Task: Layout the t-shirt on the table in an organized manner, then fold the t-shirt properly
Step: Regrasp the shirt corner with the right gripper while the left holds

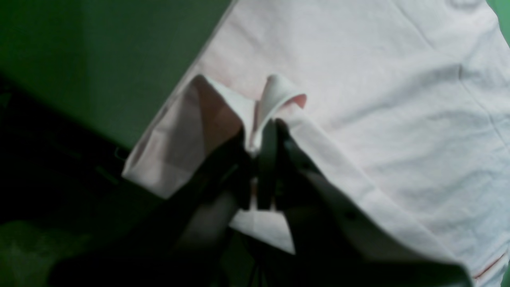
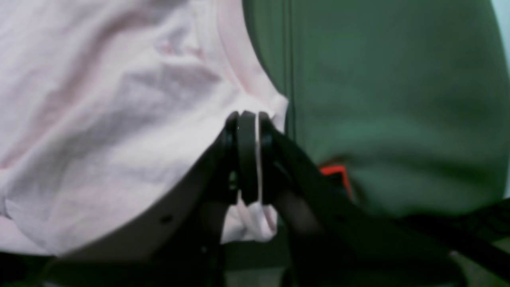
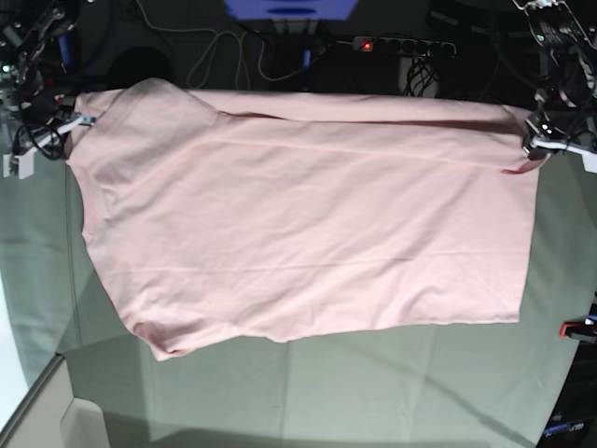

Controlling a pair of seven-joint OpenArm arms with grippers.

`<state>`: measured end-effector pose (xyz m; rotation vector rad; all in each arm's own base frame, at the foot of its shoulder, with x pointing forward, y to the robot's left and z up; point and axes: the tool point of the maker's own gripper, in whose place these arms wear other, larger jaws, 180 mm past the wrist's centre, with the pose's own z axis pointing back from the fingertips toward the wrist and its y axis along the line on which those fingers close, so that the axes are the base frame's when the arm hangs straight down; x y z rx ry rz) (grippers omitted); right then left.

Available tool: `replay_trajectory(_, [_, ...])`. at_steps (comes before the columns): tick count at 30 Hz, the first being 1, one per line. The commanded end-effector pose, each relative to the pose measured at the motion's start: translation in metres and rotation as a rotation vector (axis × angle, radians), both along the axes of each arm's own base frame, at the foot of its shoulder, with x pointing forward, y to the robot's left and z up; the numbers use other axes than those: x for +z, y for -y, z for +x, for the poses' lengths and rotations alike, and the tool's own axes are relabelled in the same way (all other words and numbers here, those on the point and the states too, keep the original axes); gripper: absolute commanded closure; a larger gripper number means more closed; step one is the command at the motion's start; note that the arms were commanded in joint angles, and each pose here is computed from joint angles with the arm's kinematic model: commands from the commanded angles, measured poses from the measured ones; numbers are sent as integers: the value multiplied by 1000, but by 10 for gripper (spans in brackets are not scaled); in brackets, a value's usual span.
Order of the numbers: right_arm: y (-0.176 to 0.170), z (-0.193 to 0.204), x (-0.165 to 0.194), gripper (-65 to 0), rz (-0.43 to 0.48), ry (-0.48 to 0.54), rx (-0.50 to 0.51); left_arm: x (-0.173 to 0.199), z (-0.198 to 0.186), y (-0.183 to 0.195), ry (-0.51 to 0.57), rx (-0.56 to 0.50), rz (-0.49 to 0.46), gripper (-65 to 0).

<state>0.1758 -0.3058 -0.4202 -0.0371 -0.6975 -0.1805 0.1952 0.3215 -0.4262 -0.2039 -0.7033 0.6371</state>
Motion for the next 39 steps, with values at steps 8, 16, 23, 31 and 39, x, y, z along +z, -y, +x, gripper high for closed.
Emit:
replay_trajectory(8, [5, 5, 5, 0, -7, 27, -5, 14, 9, -9, 46, -2, 32, 0])
replay_trajectory(16, [-15, 7, -11, -155, 40, -7, 45, 15, 10, -9, 49, -2, 32, 0])
replay_trajectory(23, [-17, 4, -14, -313, 47, -13, 41, 14, 10, -9, 47, -2, 32, 0])
replay_trajectory(31, [-17, -4, -27, -313, 78, -45, 26, 14, 9, -9, 47, -2, 33, 0])
replay_trajectory(39, [-28, -7, -35, -249, 111, -55, 23, 15, 10, -10, 48, -2, 35, 0])
